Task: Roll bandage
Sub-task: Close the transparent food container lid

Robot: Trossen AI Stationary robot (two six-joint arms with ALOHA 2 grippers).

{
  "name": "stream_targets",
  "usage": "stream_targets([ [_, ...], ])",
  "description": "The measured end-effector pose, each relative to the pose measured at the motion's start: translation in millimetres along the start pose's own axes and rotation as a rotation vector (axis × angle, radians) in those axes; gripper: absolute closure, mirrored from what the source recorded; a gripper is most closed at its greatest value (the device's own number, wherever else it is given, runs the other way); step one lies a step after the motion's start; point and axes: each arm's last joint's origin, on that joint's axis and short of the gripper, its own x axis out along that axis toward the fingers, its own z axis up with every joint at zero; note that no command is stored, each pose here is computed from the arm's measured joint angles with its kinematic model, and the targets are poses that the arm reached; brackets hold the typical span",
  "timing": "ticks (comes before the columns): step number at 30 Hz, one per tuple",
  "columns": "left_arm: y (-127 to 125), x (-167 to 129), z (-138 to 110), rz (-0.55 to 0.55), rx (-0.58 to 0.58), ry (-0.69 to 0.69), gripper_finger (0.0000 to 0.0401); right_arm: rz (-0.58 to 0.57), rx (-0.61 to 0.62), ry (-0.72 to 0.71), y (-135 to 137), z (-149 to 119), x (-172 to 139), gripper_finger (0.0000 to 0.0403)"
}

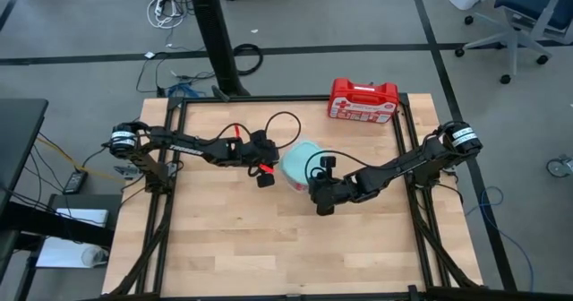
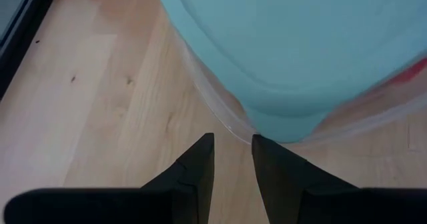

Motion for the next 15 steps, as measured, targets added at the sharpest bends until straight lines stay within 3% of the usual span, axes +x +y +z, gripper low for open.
stream_targets([
  [15, -1.4, -0.8, -3.2, 0.001, 0.009, 0.038, 0.0290, 0.014, 0.077, -0.054, 0.1, 6.1, 0.0, 0.0357],
])
